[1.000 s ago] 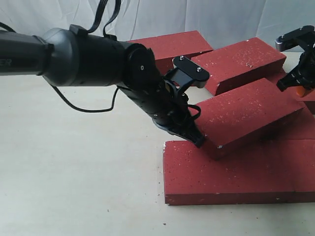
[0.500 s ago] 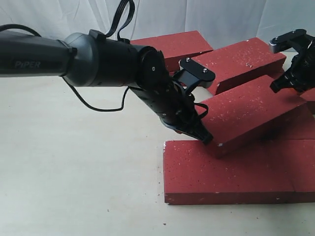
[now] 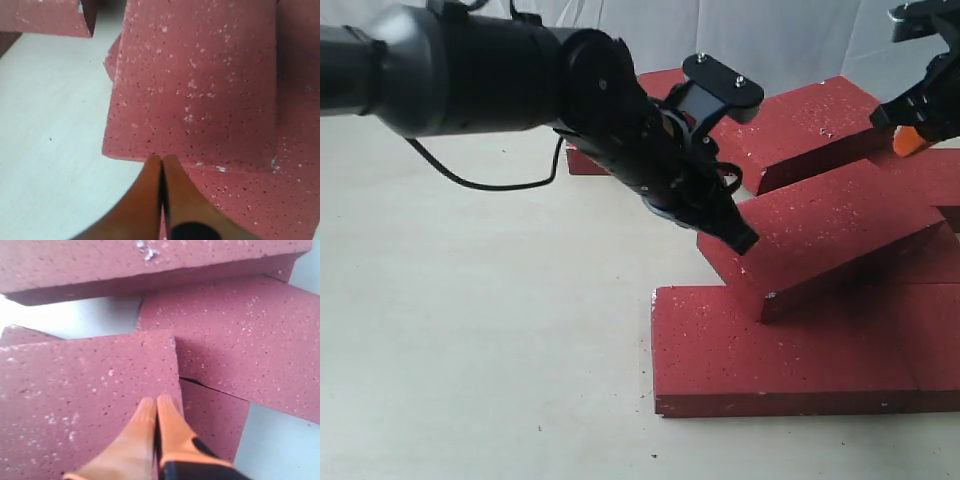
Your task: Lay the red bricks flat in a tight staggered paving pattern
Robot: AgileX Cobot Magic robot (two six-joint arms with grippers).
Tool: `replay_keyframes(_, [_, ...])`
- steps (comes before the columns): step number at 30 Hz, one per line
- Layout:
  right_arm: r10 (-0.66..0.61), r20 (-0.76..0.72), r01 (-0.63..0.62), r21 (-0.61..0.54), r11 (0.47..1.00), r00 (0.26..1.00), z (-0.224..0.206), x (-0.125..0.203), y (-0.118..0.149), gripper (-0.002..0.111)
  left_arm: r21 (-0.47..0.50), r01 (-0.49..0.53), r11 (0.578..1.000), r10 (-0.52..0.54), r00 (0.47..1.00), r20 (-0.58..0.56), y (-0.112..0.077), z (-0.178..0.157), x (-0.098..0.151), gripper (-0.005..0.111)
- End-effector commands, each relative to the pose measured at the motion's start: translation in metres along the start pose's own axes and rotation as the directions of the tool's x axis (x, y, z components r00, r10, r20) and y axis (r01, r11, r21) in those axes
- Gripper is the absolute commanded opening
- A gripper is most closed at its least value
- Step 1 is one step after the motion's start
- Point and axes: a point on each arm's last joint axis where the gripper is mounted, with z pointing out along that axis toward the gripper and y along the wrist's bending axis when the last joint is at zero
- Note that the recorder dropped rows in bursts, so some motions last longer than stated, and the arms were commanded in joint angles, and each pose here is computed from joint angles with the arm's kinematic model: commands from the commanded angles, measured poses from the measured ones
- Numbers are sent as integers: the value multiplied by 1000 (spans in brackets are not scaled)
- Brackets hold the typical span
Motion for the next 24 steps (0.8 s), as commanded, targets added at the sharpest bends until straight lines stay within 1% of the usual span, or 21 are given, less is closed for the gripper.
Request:
replay_keyframes(1, [-25,38,24,26,999,999,-26,1,2,-1,1,9,1000,-9,1000,-10,2,-25,-3,0])
replay_keyframes(2, [-28,27,26,84,996,999,-30,2,-2,-1,11,25,1000,-25,997,-67,5,-25,4,0])
replay_keyframes(3, [-24,11,22,122,992,1000,-30,4,-6,-1,15,26,1000,-24,995,-95,5,-22,10,0])
replay_keyframes(4, [-22,-27,25,138,990,999,-20,5,-10,-1,22,37,999,-34,990,-140,4,-13,22,0])
replay_keyframes(5, [-23,-47,29,136,990,999,-13,5,-12,-1,28,45,999,-40,987,-157,2,-7,27,0])
replay_keyframes(6, [-32,-84,43,139,989,996,2,6,-16,-1,27,31,999,-26,988,-155,-2,4,32,0])
replay_keyframes(8, [-48,-148,70,143,987,988,25,10,-22,-1,23,35,999,-32,992,-123,-5,19,33,0])
replay_keyframes(10, [-62,-194,91,143,986,979,45,12,-26,-1,24,36,999,-33,994,-103,-6,29,33,0])
replay_keyframes(13, [-66,-222,95,123,988,973,62,15,-28,-1,13,46,999,-45,995,-94,-3,39,36,0])
replay_keyframes(16, [-79,-229,104,100,990,970,65,16,-26,-1,6,59,998,-59,996,-69,-3,45,35,0])
replay_keyframes(18, [-78,-232,100,82,992,970,65,16,-24,-1,5,55,998,-55,997,-46,-2,49,30,0])
replay_keyframes(23, [-110,-195,101,-54,993,975,66,14,-12,-1,16,72,997,-71,997,-37,-2,58,24,0])
replay_keyframes(24, [-113,-195,101,-66,993,974,65,14,-11,-1,16,69,997,-69,997,-32,-2,58,22,0])
